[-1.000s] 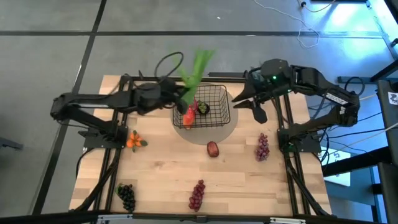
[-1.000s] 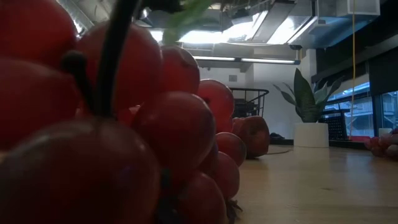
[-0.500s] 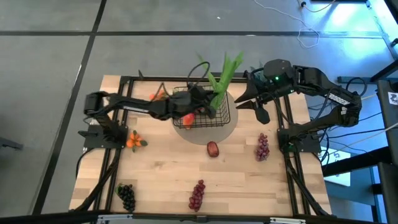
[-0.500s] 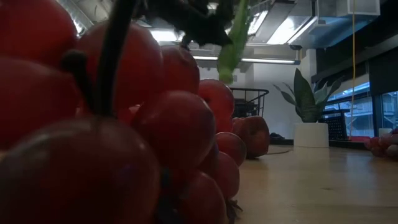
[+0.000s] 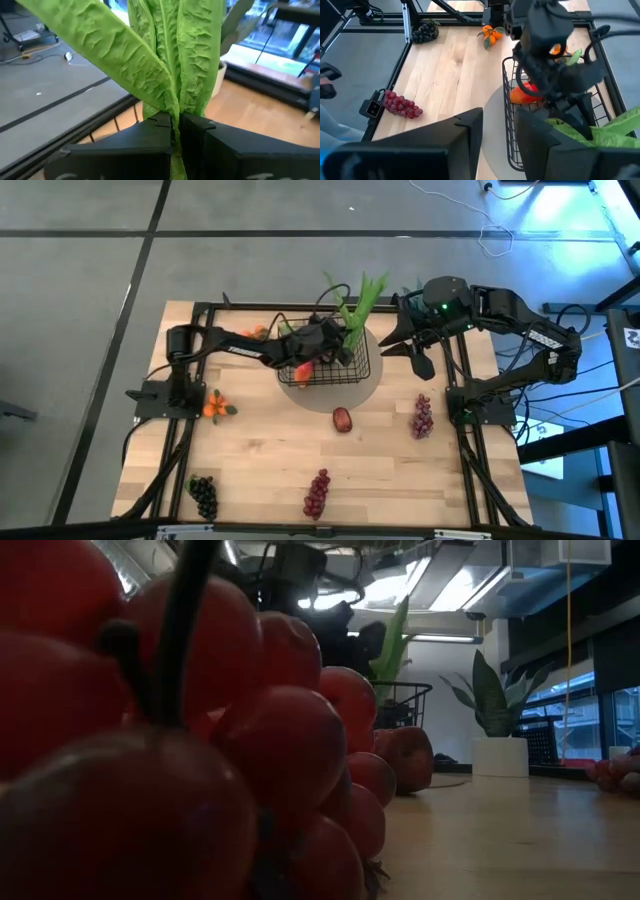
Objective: Build produce basket
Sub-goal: Put the green beans into the wire basket
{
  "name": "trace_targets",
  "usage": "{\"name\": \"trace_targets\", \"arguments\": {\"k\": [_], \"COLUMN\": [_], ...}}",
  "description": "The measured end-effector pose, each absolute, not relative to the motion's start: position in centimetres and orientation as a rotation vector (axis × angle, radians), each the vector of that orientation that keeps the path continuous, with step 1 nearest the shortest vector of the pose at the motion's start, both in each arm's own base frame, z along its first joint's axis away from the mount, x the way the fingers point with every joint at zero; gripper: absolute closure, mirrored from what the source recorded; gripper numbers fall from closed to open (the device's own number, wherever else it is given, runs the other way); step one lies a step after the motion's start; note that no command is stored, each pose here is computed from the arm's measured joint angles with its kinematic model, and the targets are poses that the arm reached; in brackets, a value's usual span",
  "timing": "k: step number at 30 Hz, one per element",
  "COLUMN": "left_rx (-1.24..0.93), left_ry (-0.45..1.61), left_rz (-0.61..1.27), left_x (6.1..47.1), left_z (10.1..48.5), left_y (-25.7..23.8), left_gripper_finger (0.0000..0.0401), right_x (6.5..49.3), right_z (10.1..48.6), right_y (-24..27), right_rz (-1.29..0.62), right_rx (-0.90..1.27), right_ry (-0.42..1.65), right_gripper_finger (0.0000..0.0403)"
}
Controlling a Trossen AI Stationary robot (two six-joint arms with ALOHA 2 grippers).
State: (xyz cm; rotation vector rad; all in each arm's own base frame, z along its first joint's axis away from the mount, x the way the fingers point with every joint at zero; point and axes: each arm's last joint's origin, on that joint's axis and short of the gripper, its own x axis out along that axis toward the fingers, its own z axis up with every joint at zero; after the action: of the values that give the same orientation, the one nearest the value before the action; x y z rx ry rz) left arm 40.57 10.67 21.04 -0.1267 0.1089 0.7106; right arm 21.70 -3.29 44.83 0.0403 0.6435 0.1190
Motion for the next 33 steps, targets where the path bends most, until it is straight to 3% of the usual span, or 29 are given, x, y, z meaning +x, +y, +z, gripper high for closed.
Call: {"name": "trace_targets", "arguments": {"k": [12,33], "left_rx": [-0.209,-0.240], "left_ry": [0.139,0.135], "left_rz": [0.648,0.650], "left_x": [40.6,40.4], "left_z": [19.2,19.1], "left_y": [12.8,13.4], "left_gripper_finger": [0.0393,0.0304], "right_x": [21.7,21.7], "right_z": [44.8,44.8], "right_y": [-3.3,-3.3], "right_rz": [0.120,0.121], "right_rx": [0.039,0.039], "right_ry": [0.643,0.644], "right_gripper_finger": [0.0300,0.0300]}}
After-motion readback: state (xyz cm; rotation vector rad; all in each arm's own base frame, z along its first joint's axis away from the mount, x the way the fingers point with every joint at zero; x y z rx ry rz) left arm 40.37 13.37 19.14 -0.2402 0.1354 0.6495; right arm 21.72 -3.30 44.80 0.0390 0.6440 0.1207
